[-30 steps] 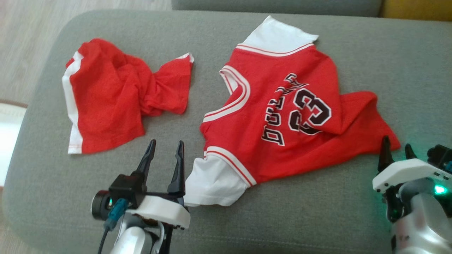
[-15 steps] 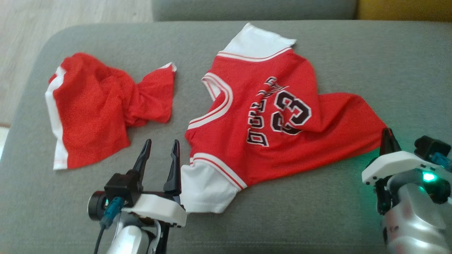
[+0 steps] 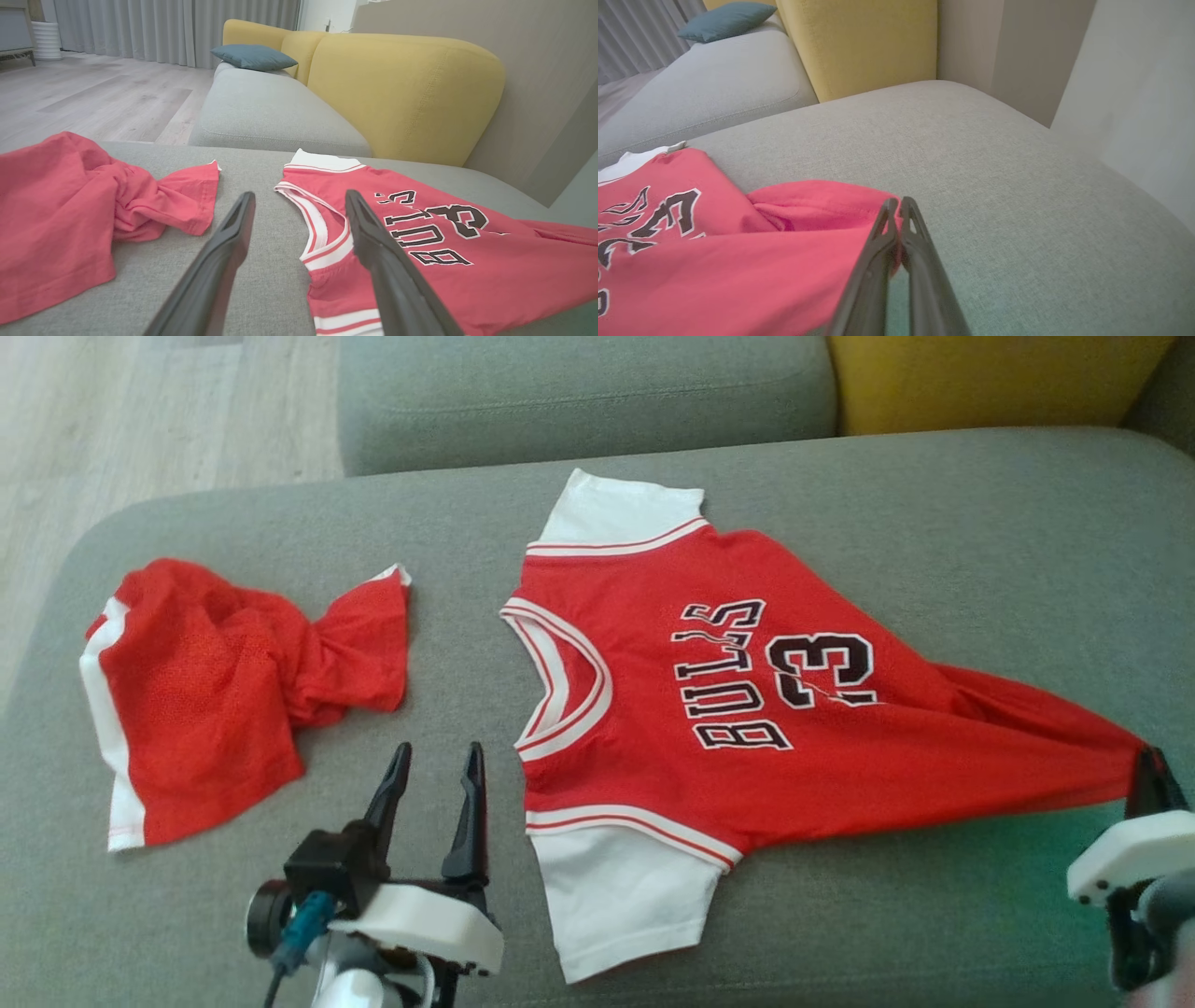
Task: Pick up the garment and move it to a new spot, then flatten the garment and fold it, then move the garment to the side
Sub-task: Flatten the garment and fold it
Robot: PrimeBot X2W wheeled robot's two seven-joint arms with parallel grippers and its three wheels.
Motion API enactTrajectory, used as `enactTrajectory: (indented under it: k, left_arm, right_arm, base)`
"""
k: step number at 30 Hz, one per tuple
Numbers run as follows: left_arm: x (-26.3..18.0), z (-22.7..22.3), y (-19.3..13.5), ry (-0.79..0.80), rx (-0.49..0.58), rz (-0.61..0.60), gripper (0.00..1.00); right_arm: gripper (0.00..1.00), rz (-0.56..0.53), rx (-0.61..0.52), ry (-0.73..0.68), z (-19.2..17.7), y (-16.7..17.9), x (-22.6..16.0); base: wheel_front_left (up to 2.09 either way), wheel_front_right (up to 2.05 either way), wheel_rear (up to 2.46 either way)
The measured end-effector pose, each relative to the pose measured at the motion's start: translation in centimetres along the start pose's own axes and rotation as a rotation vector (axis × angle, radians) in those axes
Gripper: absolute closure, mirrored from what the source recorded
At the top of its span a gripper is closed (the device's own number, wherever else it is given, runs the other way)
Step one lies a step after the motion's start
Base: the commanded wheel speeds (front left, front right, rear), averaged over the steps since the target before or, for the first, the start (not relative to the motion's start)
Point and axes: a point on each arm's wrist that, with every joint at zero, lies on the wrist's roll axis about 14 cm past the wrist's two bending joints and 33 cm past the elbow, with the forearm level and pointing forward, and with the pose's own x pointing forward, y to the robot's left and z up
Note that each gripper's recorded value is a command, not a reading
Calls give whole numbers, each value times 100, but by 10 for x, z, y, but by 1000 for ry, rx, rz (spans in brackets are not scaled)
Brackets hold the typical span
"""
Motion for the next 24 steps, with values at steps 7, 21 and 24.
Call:
enactTrajectory:
  k: [7,21,24]
  left_arm:
    - [-6,-6,12,18,-1,41,0]
    - [-10,-14,38,47,6,122,0]
    - [-9,-15,37,51,6,120,0]
  right_arm:
    - [100,61,-28,-2,16,27,13]
    - [0,171,-122,93,-5,87,51]
    - [0,195,-127,87,-12,93,49]
  base:
    - [0,0,0]
    - [0,0,0]
    - [0,0,0]
